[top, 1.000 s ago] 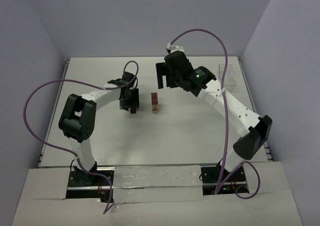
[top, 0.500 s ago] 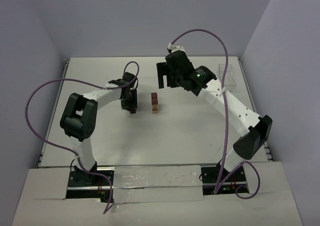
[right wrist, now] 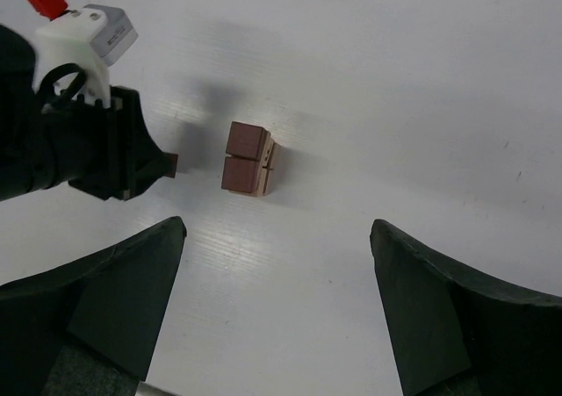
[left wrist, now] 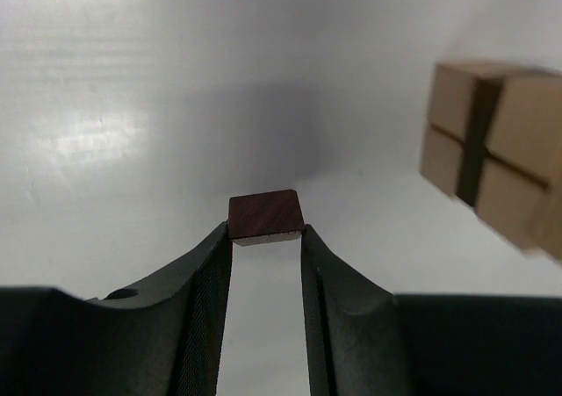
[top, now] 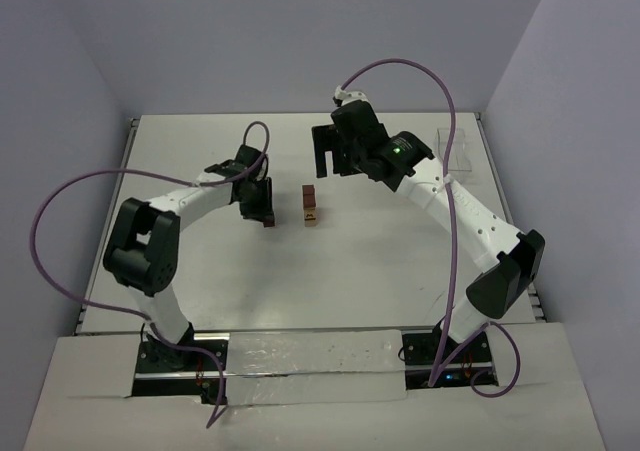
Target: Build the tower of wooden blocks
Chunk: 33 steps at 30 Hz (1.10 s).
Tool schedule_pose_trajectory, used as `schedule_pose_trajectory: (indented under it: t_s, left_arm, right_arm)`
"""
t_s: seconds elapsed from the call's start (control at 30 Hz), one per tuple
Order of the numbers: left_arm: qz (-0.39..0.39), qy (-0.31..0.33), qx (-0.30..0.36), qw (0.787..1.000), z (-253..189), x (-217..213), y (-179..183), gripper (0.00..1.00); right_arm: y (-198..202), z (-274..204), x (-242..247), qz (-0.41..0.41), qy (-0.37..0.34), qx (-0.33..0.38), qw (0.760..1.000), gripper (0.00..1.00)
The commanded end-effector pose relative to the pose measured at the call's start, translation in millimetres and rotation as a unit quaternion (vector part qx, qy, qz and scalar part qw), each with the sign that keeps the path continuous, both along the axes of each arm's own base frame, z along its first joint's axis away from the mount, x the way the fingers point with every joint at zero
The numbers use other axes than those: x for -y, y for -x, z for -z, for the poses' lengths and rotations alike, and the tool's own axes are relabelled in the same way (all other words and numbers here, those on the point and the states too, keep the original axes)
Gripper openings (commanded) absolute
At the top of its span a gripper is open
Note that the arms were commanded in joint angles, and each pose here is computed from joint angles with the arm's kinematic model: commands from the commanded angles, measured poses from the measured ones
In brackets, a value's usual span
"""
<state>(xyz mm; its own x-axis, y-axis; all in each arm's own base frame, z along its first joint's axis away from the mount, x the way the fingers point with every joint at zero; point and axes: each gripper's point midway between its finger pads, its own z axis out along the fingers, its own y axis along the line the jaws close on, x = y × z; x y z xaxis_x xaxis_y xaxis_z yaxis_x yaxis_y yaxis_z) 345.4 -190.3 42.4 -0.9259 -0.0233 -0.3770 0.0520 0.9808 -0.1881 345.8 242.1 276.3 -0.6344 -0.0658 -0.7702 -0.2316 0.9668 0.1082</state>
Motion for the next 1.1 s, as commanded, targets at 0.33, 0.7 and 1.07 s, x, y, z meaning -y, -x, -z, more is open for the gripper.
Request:
schedule_pose_trajectory:
  t_s: [0.33,0.7,1.07]
  left_arm:
    - [0.309,0.371,0.263,0.835,-227,28,91,0.06]
    - [0.409,0.455,0.315,0.726,-285,19,157,0.04]
    - [0.403,0.450,0.377,0.702,-312,18,165,0.04]
  right_arm:
    - [48,-57,-50,-0.220,-0.157,0.021,0.963,0.80]
    - [126,-112,-67,-0.469,-0.311,-0.014,0.826,0.57]
    - [144,-117,-81,-0.507,-0.375,-0.038,0.775,0.43]
